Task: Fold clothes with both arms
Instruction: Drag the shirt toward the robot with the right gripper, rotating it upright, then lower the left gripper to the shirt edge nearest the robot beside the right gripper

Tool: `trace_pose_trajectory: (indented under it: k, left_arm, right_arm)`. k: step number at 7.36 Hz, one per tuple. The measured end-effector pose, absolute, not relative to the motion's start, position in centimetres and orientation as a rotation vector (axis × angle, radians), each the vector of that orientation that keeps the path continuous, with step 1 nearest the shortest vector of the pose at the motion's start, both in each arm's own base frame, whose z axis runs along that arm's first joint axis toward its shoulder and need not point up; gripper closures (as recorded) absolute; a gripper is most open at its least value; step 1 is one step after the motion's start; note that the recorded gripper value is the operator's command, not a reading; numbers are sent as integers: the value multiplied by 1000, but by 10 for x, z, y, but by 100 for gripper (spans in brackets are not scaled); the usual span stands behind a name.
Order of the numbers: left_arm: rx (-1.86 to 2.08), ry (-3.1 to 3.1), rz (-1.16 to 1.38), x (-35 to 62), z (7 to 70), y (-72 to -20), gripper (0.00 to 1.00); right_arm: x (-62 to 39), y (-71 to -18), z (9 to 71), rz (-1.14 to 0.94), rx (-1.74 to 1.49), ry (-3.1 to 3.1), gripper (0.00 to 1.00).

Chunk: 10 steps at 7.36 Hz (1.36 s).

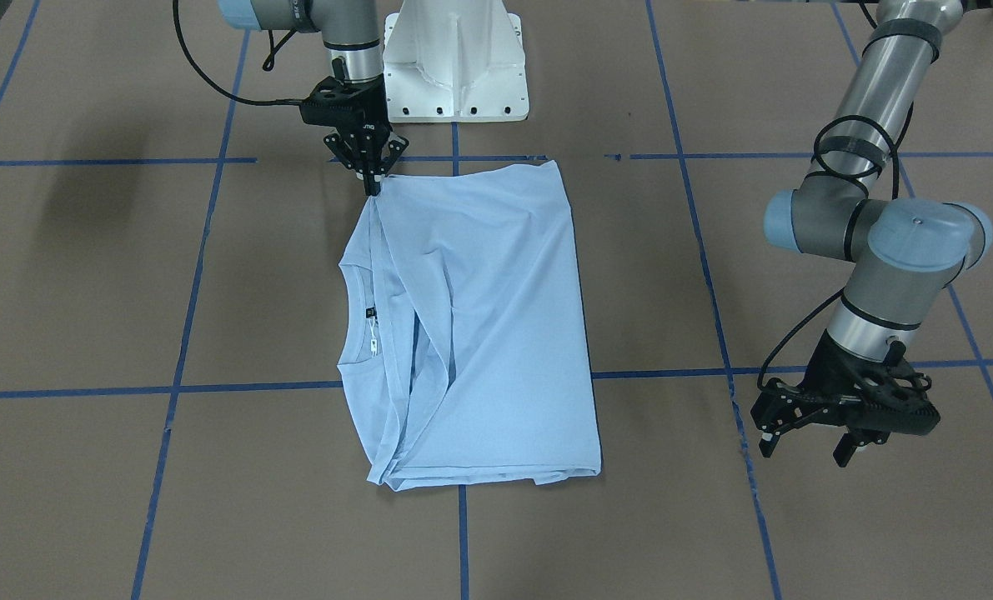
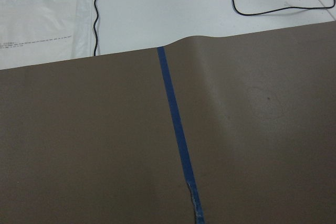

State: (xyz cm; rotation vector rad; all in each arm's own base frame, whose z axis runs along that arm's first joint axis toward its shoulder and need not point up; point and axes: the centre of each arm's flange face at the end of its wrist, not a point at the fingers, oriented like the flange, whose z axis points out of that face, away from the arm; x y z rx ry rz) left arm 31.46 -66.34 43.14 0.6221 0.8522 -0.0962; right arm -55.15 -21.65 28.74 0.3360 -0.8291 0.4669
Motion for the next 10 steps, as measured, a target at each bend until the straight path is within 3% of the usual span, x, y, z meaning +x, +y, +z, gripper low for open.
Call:
trace_pose_trajectory:
  k: [2, 5, 6, 7, 8, 10]
  left_arm:
    - [564, 980, -104, 327, 401, -619, 0]
    - [393, 1185, -140, 363, 363, -462, 0]
    - [318, 1234, -192, 374, 354, -400, 7]
    - [250, 1260, -261, 391, 350, -345, 22]
    - [185, 1274, -346, 413, 348, -300, 30]
    - [79, 1257, -526, 460, 344, -240, 31]
  right_arm:
    - [-534, -209, 278, 464, 333, -867, 0]
    - [-497, -206, 276, 495, 308, -1017, 0]
    - [-492, -209, 276, 506, 309, -1040, 0]
    - [-488, -213, 276, 517, 315, -1047, 0]
    - [-486, -218, 275, 526, 319, -1049, 0]
    - [-485, -222, 275, 534, 324, -1047, 0]
